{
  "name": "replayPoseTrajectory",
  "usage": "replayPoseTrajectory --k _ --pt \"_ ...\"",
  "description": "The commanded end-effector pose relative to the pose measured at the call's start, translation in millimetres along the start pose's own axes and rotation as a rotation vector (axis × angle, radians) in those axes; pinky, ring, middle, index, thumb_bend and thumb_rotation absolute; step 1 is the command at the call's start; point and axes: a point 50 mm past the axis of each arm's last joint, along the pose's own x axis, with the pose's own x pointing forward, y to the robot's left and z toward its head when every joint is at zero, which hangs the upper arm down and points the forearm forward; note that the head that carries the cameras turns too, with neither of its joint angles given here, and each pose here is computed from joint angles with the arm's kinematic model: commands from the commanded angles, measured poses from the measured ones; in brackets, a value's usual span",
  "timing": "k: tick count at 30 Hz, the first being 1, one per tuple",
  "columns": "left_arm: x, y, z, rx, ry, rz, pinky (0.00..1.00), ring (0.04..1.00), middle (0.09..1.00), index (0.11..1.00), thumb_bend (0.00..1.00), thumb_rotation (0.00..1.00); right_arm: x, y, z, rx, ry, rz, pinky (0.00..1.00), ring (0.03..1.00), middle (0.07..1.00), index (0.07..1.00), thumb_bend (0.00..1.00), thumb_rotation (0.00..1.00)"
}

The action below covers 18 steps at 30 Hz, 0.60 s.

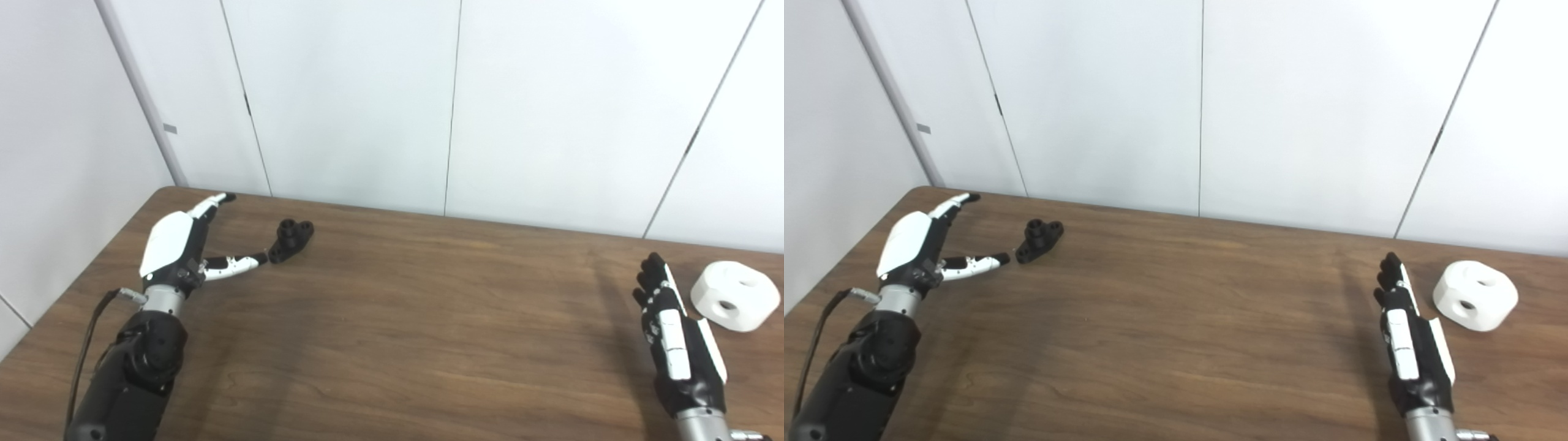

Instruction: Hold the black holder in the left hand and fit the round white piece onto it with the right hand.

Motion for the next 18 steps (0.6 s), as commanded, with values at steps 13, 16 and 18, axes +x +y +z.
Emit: replayPoseTrajectory --k 13,16,18 --pt "33.3 9.8 -8.4 0.033 0.054 -0.131 0.87 0.92 0.932 0.868 0.92 0.54 0.7 -7.2 12.5 0.023 -0.006 -0.004 1.0 1.0 1.0 1.0 0.49 0.96" --pt "33.9 7.1 -10.6 0.029 0.061 -0.143 0.88 0.92 0.926 0.851 0.93 0.54 1.4 -6.6 14.6 0.024 -0.009 -0.005 1.0 1.0 1.0 1.0 0.48 0.96" --pt "34.7 5.9 -10.9 0.03 0.063 -0.157 0.91 0.929 0.93 0.848 0.93 0.54 1.5 -6.3 14.9 0.019 -0.012 -0.005 1.0 1.0 1.0 1.0 0.48 0.96"
